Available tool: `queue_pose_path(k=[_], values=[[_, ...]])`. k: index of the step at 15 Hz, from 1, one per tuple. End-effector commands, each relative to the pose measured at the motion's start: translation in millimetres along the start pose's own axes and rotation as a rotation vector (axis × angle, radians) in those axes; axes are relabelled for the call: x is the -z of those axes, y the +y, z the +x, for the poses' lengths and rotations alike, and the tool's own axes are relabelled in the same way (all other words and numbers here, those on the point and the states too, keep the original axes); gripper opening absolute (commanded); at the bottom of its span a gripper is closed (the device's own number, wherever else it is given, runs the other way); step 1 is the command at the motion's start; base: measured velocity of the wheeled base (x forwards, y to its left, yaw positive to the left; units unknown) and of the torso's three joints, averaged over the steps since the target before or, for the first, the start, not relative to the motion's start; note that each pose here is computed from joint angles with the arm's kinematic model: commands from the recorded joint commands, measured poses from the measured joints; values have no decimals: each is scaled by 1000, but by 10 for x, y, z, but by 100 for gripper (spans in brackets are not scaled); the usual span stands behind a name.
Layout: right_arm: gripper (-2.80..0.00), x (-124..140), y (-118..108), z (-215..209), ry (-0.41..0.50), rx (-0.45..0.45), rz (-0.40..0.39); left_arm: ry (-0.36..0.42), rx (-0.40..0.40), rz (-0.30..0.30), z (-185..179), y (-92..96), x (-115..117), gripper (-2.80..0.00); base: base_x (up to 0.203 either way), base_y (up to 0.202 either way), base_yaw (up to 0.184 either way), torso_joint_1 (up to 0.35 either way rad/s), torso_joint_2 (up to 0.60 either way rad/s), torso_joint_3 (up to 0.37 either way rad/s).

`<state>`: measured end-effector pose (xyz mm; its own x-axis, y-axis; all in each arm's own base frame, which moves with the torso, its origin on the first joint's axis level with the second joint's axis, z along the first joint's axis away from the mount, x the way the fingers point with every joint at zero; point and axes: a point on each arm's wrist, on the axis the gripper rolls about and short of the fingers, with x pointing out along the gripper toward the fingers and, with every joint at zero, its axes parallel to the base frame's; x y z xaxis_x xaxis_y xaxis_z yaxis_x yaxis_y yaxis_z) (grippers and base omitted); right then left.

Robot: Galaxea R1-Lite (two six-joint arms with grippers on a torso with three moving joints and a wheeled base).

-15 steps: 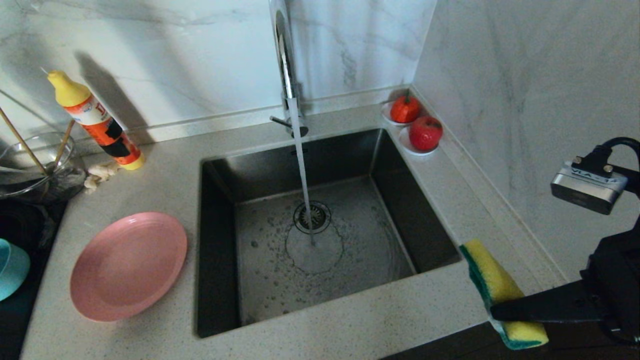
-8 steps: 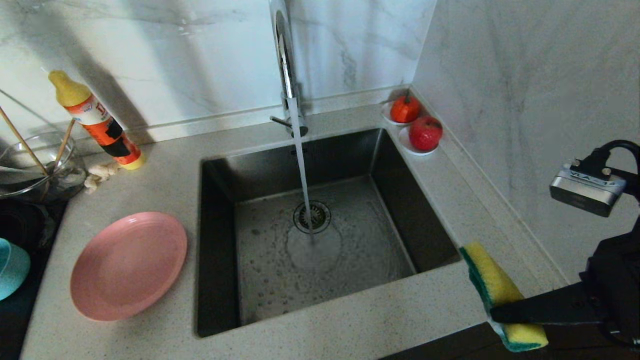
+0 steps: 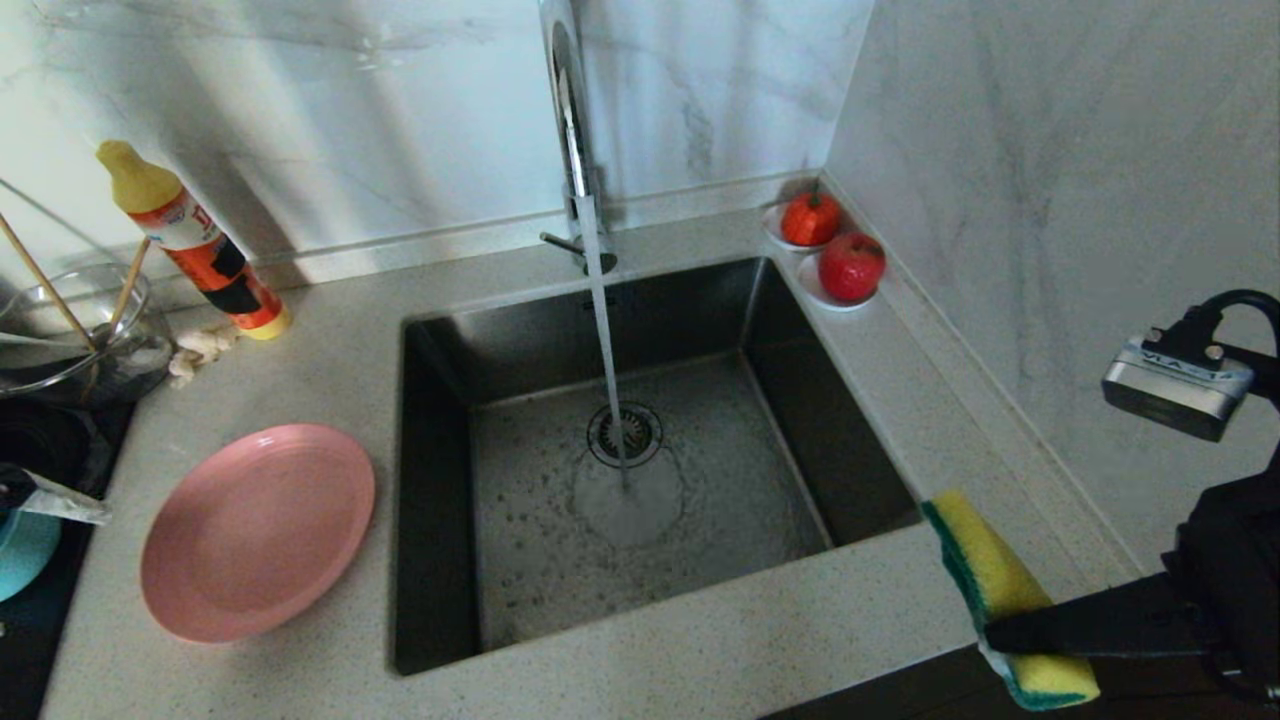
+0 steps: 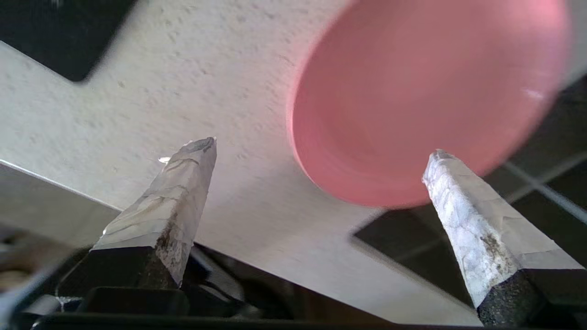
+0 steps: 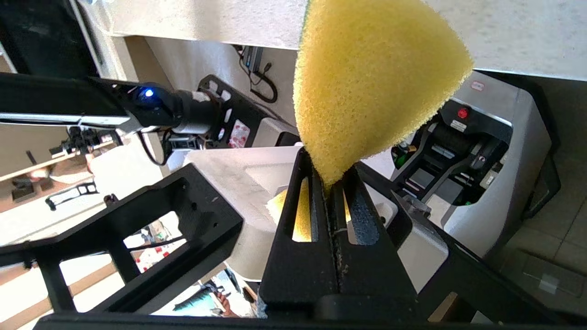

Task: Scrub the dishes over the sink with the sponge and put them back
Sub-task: Wash the plate

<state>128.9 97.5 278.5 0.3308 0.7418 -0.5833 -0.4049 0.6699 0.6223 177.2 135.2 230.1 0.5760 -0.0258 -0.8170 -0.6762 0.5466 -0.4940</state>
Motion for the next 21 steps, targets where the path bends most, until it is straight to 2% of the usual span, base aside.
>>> queue_pose_path(k=[1, 5, 9, 12, 17, 21], values=[[-280, 12, -14, -2, 5, 3, 10, 78, -35, 14, 262, 53, -63, 0, 0, 0, 0, 0, 0, 0], [-280, 4, -22, 15, 9, 6, 13, 138, -90, 50, 484, 64, -93, 0, 0, 0, 0, 0, 0, 0], [-280, 6, -24, 17, 10, 7, 14, 186, -90, 77, 615, 0, -70, 0, 0, 0, 0, 0, 0, 0], [-280, 19, -40, 20, 11, 12, 18, 220, -98, 73, 725, 9, -84, 0, 0, 0, 0, 0, 0, 0], [-280, 34, -69, 57, 20, 17, 21, 203, -91, 82, 953, 81, -124, 0, 0, 0, 0, 0, 0, 0], [-280, 26, -71, 67, 13, 13, 19, 225, -56, 69, 993, 84, -131, 0, 0, 0, 0, 0, 0, 0]])
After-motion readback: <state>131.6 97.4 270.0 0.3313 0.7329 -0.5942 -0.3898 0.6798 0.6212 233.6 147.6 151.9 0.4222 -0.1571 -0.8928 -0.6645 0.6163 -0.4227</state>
